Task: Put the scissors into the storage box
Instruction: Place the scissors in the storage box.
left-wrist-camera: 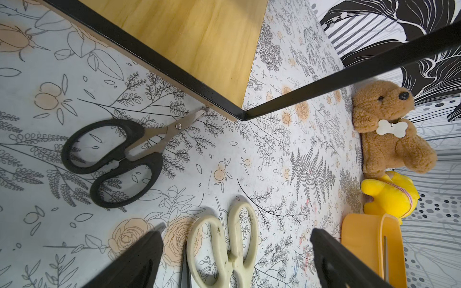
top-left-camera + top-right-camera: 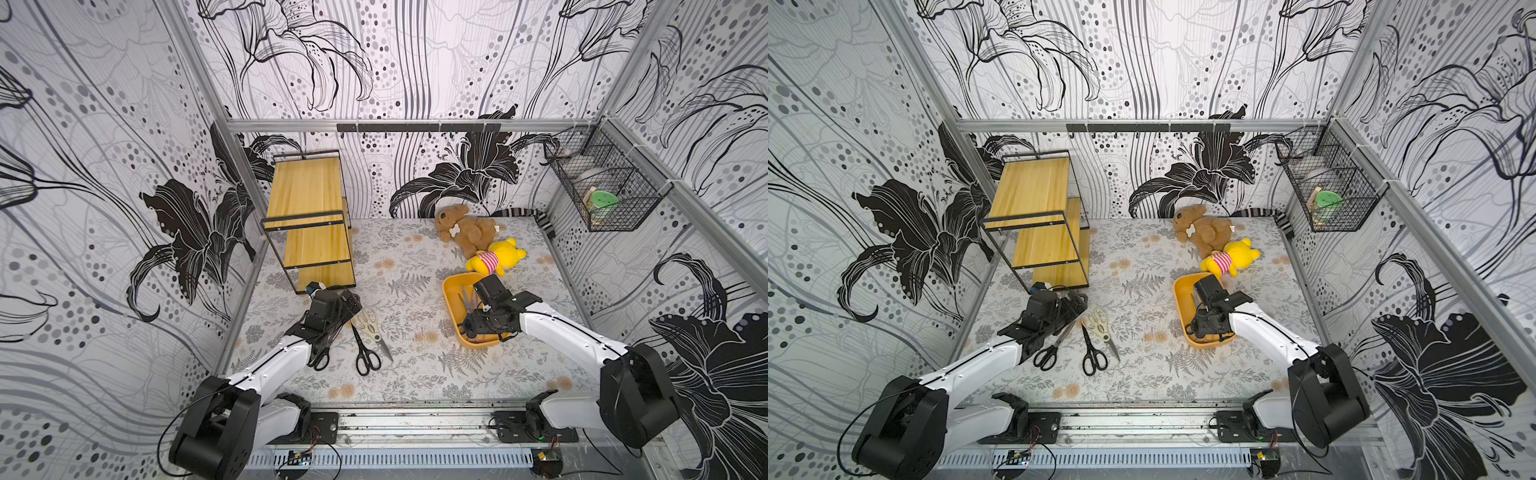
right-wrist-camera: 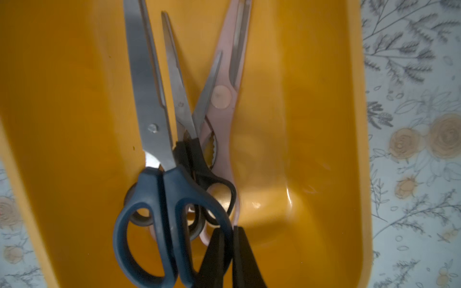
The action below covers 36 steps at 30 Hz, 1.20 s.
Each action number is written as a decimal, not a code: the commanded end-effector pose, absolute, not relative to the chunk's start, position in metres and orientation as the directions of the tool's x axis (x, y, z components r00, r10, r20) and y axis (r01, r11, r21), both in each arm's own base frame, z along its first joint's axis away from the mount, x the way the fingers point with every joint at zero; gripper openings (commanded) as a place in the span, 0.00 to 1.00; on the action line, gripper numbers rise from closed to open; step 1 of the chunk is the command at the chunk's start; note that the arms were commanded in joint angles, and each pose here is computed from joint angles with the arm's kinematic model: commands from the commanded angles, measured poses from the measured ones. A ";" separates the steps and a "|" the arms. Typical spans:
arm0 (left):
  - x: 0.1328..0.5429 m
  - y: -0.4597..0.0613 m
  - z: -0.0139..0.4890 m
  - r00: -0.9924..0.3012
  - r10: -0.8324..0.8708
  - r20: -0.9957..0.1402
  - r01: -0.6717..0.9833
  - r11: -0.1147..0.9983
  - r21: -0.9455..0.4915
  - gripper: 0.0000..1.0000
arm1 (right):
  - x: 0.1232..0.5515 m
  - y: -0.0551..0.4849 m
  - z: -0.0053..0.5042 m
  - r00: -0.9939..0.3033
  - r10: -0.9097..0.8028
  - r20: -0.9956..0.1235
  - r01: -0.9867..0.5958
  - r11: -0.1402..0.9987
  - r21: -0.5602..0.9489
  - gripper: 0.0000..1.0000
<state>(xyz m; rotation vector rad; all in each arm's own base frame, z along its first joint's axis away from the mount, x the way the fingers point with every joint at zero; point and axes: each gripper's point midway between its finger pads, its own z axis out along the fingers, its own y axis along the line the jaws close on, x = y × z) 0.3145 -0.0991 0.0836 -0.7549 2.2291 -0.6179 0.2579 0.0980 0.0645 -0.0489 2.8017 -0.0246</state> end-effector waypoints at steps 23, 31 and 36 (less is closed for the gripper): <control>0.323 -0.123 0.086 -0.628 -0.629 -0.458 -0.290 0.736 -0.612 0.97 | 0.301 0.128 0.123 -0.887 0.014 -0.462 -0.013 0.998 0.056 0.45; 0.319 -0.114 0.084 -0.616 -0.633 -0.469 -0.325 0.746 -0.581 0.97 | 0.320 0.233 0.150 -0.822 -0.099 -0.560 -0.231 0.958 0.169 0.45; 0.312 -0.098 0.086 -0.595 -0.624 -0.506 -0.355 0.769 -0.531 0.97 | 0.327 0.300 0.139 -0.803 -0.182 -0.567 -0.350 0.915 0.202 0.45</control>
